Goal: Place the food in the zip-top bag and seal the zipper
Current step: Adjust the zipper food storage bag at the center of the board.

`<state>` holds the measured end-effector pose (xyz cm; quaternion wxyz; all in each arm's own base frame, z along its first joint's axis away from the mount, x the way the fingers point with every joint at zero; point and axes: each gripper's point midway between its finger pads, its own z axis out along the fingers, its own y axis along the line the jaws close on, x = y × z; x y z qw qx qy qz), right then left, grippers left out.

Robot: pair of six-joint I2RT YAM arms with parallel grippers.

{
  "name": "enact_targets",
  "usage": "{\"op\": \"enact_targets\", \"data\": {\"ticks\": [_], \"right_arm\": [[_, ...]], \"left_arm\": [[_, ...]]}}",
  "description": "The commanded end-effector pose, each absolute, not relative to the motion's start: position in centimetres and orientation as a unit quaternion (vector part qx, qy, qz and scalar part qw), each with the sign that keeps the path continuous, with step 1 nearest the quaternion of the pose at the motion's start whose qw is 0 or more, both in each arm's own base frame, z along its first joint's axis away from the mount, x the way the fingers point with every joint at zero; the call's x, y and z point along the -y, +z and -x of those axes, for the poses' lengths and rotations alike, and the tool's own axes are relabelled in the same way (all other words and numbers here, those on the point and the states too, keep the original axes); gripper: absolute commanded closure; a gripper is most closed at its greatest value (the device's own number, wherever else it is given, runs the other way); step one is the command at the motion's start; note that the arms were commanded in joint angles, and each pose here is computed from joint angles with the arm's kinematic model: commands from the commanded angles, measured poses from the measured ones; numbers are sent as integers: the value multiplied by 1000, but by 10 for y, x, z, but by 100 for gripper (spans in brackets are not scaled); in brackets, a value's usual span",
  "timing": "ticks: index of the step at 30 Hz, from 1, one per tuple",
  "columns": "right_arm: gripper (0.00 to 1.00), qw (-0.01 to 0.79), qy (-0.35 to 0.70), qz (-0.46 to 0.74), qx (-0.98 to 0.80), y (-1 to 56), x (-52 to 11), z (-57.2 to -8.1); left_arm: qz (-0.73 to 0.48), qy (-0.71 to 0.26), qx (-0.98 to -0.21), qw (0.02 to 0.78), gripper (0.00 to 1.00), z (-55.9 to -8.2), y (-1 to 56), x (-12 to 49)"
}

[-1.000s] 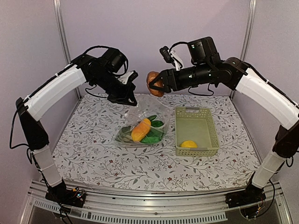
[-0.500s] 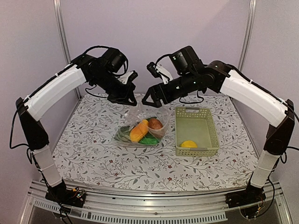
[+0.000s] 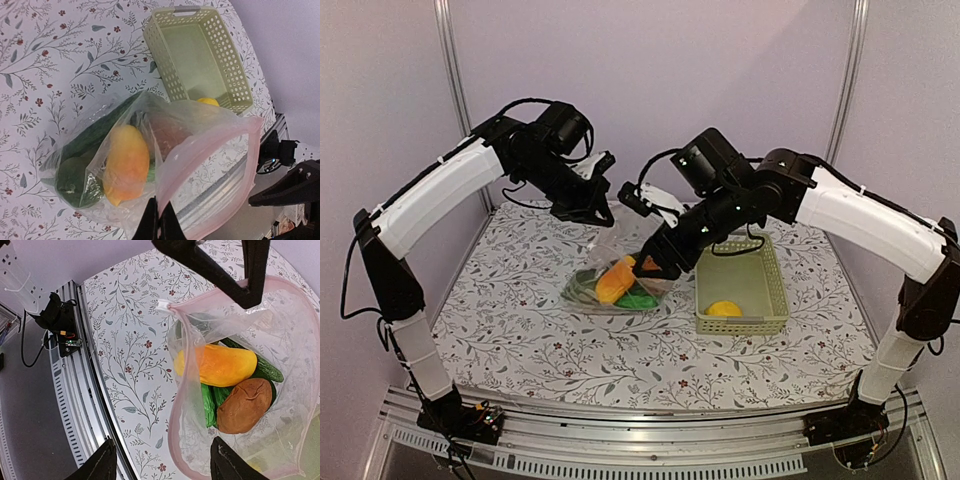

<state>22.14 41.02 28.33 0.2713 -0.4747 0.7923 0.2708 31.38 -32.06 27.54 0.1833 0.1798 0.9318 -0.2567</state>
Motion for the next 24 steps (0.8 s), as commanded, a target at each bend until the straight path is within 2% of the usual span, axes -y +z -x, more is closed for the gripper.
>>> {"op": "enact_targets", "data": {"ticks": [1, 4, 7, 11, 13, 14, 20, 22, 24], "right_arm": [[40, 243, 224, 516, -790, 252, -414, -211], [45, 235, 214, 516, -796, 241, -417, -214], [55, 229, 209, 515, -799, 233, -420, -217], [87, 231, 199, 511, -804, 231, -421, -222], [98, 237, 190, 508, -806, 232, -420, -226], [100, 240, 188, 507, -806, 234, -420, -227], [100, 289, 202, 495, -794, 284, -424, -232], [100, 300, 206, 491, -792, 296, -425, -233], [100, 303, 210, 489, -791, 303, -426, -232]], "left_arm": [[-179, -278, -920, 209, 100, -316, 300, 319], [-181, -279, -920, 208, 100, -314, 300, 319], [-181, -280, -920, 208, 100, -314, 301, 319], [-182, -282, -919, 209, 100, -314, 303, 319], [-183, -281, -918, 210, 100, -314, 304, 319], [-184, -281, -918, 210, 99, -314, 304, 319], [-197, -283, -915, 211, 73, -309, 311, 319], [-199, -283, -914, 211, 71, -306, 315, 317], [-200, -283, -913, 216, 73, -303, 320, 315]]}}
